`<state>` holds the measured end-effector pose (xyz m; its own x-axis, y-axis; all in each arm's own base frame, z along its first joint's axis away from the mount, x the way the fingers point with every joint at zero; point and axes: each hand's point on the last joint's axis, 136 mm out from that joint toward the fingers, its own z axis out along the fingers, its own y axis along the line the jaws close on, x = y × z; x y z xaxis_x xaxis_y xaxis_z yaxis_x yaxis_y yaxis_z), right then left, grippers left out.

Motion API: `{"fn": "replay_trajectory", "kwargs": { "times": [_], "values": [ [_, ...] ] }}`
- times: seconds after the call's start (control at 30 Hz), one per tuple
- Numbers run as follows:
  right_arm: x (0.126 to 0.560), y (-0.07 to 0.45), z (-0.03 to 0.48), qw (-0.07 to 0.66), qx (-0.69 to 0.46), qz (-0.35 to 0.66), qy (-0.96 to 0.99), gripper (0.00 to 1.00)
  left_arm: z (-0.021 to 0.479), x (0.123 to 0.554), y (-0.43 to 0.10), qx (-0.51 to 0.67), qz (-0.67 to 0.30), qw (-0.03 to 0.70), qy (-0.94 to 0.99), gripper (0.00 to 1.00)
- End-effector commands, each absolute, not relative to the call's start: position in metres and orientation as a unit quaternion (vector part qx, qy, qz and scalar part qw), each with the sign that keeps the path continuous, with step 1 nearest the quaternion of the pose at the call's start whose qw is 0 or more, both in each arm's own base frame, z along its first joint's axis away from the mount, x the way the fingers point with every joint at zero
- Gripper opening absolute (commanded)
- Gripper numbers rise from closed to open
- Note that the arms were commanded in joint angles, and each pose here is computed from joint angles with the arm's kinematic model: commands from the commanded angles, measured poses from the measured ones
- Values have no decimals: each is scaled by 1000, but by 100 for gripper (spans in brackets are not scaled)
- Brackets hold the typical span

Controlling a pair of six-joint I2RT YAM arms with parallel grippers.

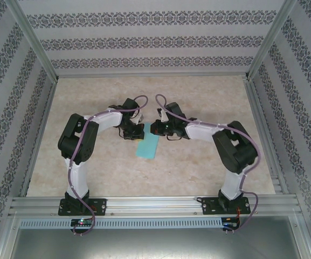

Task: Fold a paper plane with a square sheet of paper (pick it up from the middle)
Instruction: Fold the square sheet of paper in half at the center of the table, then hold the square sheet of paper at the center of the table.

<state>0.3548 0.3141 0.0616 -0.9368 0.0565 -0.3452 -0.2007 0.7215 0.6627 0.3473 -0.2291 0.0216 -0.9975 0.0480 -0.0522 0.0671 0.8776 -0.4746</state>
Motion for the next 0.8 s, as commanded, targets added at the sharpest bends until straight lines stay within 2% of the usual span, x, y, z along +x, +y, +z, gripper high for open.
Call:
{"fn": "replay_trajectory", "kwargs": {
  "times": [0.0,0.1,0.3,0.5,0.77],
  "values": [
    [363,318,45,149,-23,352,924,0,42,354,-232,20,-260,55,964,0],
    [363,317,34,137,-18,354,925,0,50,350,-234,-1,-282,62,957,3],
    [354,314,54,140,-34,406,902,0,65,332,-255,-12,-349,58,935,4],
    [341,303,55,135,-31,417,898,0,72,326,-270,4,-338,64,939,4],
    [339,297,37,117,-12,414,903,0,57,321,-290,17,-321,37,946,2]
  ]
}}
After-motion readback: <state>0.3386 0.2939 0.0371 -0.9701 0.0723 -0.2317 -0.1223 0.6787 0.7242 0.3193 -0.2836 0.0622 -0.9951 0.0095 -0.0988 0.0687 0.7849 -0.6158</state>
